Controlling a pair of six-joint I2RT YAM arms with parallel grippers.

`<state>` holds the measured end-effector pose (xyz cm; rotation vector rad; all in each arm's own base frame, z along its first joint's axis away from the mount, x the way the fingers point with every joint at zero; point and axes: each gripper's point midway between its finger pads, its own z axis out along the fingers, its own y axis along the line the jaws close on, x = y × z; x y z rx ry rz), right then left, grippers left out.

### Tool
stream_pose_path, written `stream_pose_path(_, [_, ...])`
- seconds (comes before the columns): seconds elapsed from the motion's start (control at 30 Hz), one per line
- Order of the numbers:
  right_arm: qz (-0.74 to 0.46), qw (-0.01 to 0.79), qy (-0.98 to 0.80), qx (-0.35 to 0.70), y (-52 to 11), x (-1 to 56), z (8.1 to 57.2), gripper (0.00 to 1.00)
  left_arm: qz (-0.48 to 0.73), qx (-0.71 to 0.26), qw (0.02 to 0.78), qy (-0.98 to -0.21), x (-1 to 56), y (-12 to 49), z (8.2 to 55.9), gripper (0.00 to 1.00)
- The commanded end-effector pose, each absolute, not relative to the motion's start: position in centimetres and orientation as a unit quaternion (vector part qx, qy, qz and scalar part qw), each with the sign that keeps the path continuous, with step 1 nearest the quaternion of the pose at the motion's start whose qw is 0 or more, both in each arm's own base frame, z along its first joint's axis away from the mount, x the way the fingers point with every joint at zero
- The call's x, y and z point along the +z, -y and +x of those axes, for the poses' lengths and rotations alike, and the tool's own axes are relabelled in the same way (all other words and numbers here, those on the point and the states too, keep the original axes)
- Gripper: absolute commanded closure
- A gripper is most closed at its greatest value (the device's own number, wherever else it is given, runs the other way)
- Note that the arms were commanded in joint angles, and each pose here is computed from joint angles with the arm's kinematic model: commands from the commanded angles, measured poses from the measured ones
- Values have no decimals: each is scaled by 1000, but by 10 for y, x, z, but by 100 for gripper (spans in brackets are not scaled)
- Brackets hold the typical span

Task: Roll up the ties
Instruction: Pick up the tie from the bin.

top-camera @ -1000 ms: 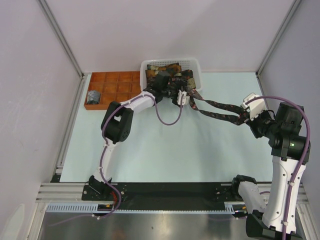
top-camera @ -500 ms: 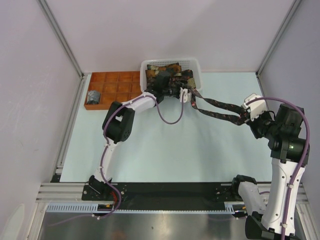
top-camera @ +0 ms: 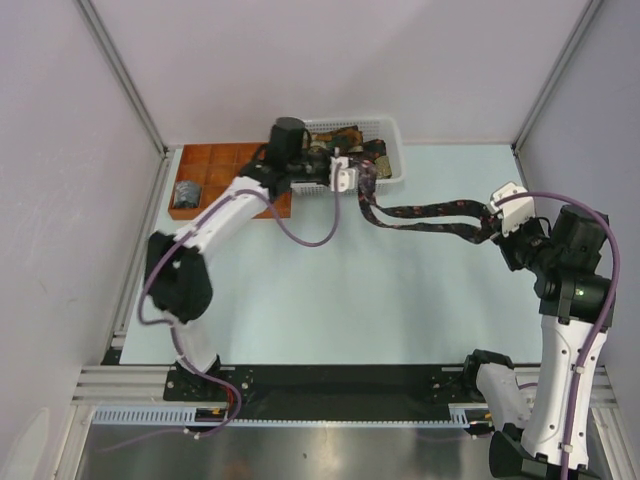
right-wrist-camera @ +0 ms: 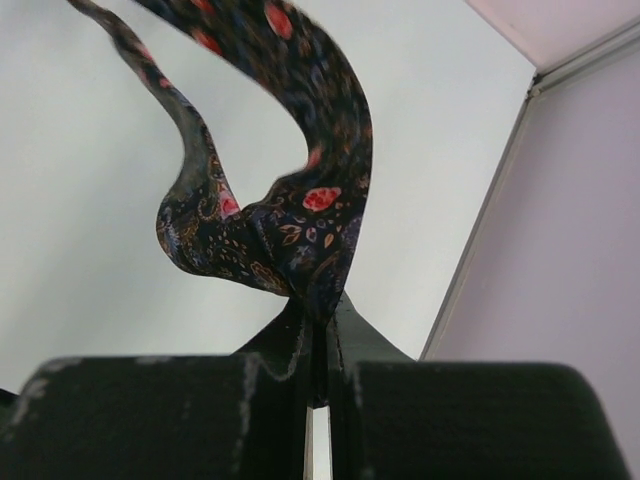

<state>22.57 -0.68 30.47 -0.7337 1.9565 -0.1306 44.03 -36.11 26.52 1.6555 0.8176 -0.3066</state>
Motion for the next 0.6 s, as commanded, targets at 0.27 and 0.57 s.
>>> stream_pose_path(0.27, [-392,429,-812,56,-30,261,188,100,789,-172,287,-515,238,174,239,100])
stream_pose_path(0.57, [-382,227,-876,187,-37,168,201,100,723,-300,127,-609,125,185,270,100])
